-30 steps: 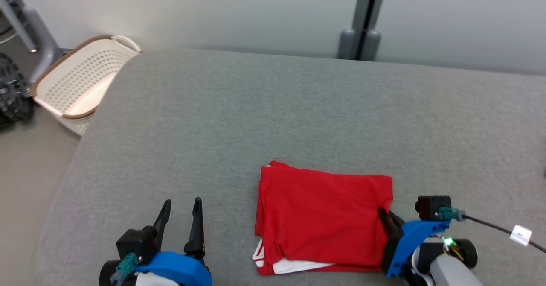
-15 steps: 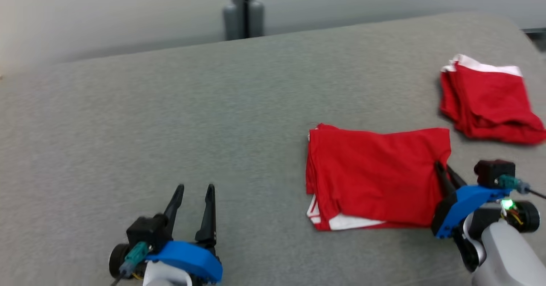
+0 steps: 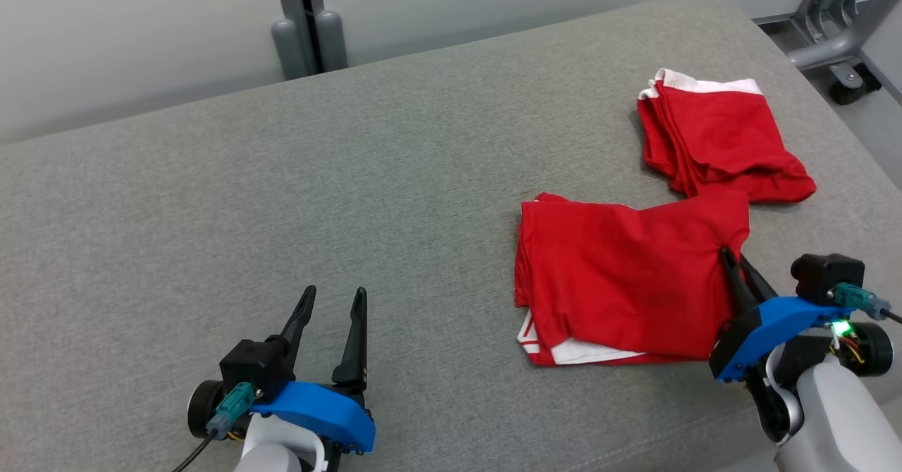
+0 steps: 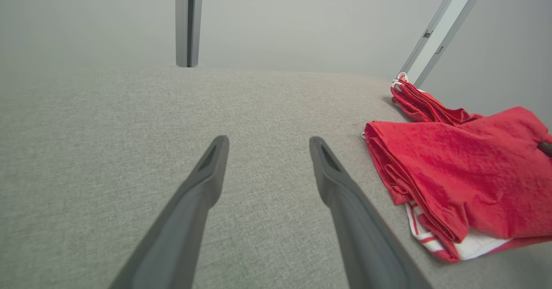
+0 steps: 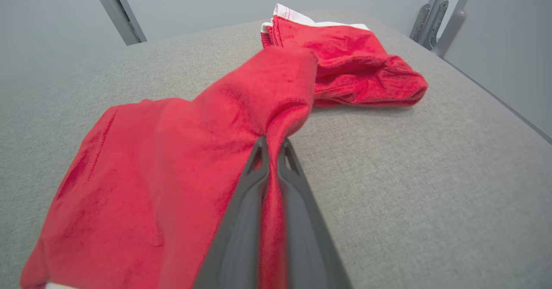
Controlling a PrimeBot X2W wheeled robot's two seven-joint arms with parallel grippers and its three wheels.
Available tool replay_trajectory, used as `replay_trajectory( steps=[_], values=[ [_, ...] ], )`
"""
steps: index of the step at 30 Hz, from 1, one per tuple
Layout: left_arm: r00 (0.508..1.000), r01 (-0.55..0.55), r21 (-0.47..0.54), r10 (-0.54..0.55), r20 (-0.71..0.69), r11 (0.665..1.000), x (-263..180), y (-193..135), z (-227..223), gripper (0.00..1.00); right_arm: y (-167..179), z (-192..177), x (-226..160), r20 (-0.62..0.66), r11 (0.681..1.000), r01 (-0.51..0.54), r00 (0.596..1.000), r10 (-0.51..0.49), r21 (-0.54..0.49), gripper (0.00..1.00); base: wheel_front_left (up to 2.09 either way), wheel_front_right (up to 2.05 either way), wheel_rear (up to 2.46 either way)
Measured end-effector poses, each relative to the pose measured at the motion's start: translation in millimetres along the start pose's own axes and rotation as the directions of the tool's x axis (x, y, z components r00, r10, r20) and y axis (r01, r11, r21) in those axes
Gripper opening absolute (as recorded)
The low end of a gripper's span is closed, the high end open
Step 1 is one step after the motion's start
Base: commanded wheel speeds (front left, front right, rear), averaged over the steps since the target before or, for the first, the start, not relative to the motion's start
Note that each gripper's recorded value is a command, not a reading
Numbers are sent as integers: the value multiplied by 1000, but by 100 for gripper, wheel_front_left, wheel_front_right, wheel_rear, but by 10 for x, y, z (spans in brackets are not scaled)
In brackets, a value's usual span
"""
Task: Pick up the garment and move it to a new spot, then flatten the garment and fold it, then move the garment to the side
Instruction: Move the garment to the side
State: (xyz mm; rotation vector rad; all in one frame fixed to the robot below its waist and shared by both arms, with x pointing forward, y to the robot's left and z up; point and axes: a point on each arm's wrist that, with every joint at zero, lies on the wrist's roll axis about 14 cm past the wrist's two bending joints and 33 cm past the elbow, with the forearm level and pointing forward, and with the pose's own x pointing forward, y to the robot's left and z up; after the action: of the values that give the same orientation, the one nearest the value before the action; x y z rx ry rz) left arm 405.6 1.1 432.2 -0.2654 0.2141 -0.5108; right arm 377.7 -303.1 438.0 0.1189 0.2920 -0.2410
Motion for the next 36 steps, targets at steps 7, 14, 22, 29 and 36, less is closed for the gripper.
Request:
replay_trajectory(
  steps=[7,14,22,29,36],
  values=[
    [998,-56,0,56,16,998,-105,158,58,100,214,417,225,89,999,-45,995,44,15,0,0,0,0],
    [989,-138,-16,139,47,990,-279,365,147,100,313,982,519,168,998,-60,984,60,-5,0,0,0,0],
    [970,-230,-35,232,77,973,-481,609,223,100,173,1317,761,180,997,-9,983,21,-72,0,0,0,0],
    [958,-272,-38,274,81,962,-571,741,220,100,-81,1367,920,148,990,63,988,-45,-123,0,0,0,0],
    [953,-292,-33,294,71,956,-616,828,181,100,-515,1498,964,144,963,175,979,-147,-203,0,0,0,0]
  ],
)
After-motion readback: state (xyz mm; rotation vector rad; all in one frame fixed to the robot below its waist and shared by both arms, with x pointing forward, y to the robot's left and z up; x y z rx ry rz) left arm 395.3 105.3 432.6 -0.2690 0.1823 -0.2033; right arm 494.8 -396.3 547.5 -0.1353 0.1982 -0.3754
